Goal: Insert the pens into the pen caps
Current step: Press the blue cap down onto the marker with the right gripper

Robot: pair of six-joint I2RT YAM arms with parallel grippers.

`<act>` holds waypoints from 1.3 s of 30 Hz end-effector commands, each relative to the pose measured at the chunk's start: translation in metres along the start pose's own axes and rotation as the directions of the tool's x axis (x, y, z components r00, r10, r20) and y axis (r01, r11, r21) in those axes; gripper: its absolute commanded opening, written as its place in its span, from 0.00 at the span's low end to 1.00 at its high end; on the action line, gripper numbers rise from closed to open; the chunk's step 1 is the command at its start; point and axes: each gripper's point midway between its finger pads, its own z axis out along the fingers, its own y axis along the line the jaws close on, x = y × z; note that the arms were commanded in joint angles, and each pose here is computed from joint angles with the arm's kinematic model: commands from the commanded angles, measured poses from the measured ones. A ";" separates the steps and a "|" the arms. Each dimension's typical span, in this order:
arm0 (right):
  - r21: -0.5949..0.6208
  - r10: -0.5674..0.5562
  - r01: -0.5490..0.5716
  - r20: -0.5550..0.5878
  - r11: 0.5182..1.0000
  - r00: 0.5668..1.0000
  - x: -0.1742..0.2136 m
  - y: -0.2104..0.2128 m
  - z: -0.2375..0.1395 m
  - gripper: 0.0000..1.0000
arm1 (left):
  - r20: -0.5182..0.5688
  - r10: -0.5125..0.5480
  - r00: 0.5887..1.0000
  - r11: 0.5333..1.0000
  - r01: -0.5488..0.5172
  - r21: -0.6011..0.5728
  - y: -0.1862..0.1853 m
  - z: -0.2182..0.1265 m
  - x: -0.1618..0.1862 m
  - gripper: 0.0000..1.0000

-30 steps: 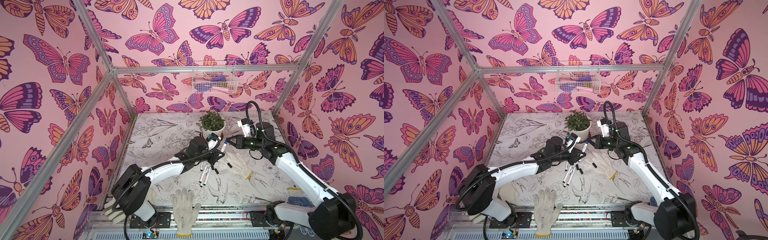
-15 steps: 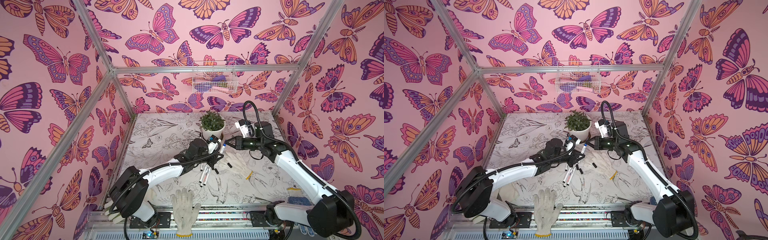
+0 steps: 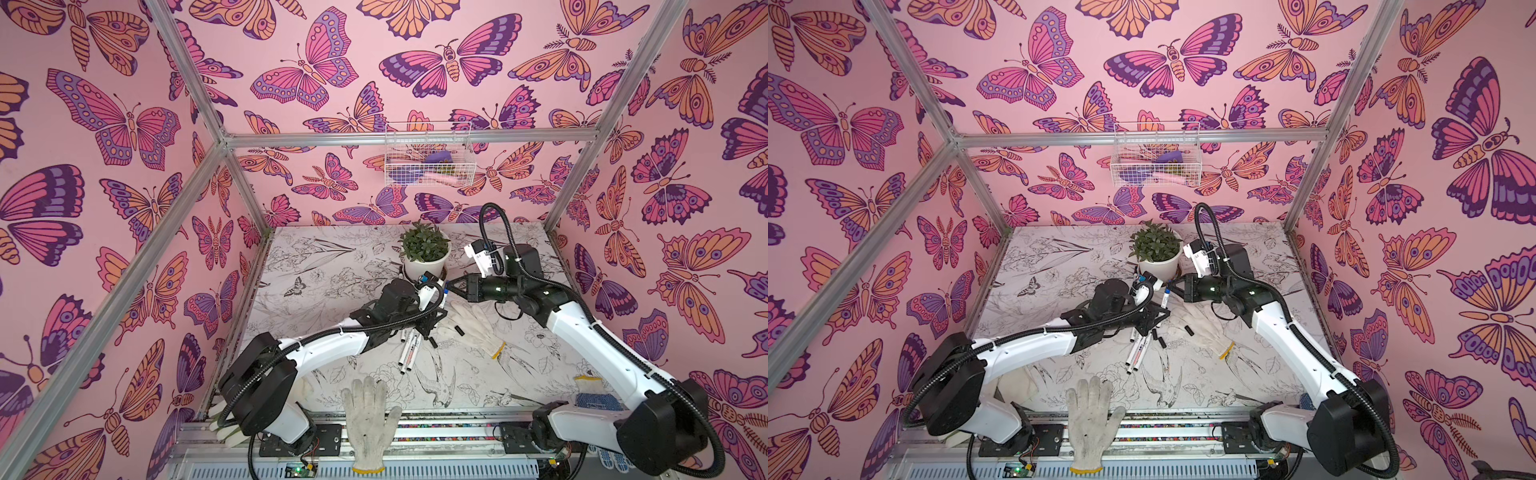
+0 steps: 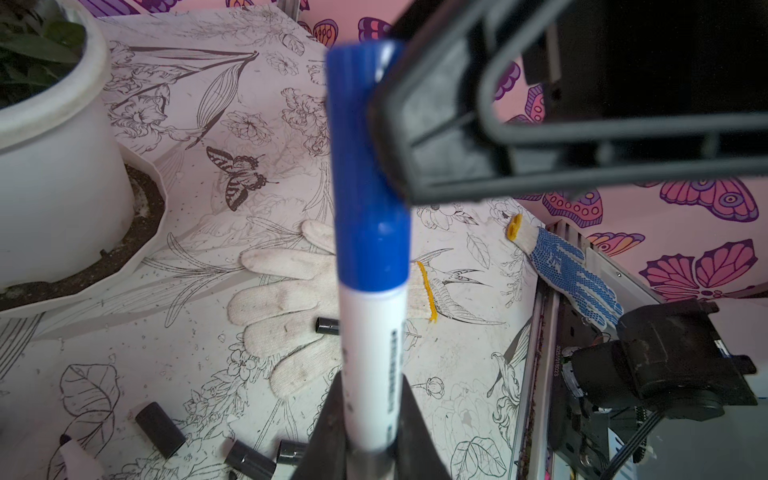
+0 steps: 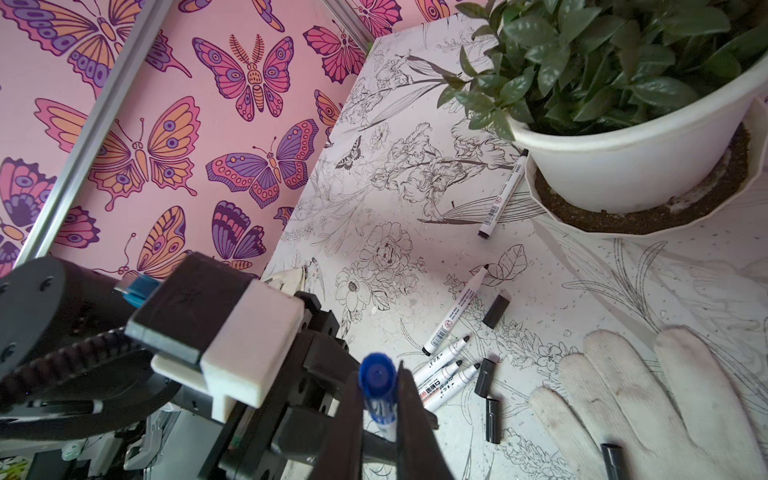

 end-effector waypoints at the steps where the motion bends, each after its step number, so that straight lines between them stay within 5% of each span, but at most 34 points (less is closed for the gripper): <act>1: -0.071 0.124 -0.158 -0.345 0.985 0.931 0.096 0.019 0.006 0.00 | 0.340 0.098 0.935 0.995 -0.087 -0.046 -0.009 -0.026 -0.111 0.00; 14: 0.006 0.177 -0.190 -0.396 0.982 0.901 0.119 -0.003 0.011 0.00 | 0.360 0.143 0.922 0.990 -0.136 -0.044 -0.012 -0.035 -0.130 0.00; 24: -0.067 0.055 -0.074 -0.242 0.995 0.969 0.055 0.033 -0.003 0.01 | 0.245 0.149 0.958 0.980 -0.175 0.089 -0.043 -0.010 -0.082 0.00; 34: -0.049 0.056 -0.062 -0.127 0.997 0.990 0.017 0.036 -0.011 0.35 | 0.214 0.128 0.968 0.975 -0.162 0.150 -0.057 -0.005 -0.066 0.00; 39: -0.042 0.057 -0.059 -0.037 0.997 0.998 -0.006 0.036 -0.018 0.40 | 0.201 0.127 0.971 0.977 -0.157 0.144 -0.053 -0.002 -0.061 0.00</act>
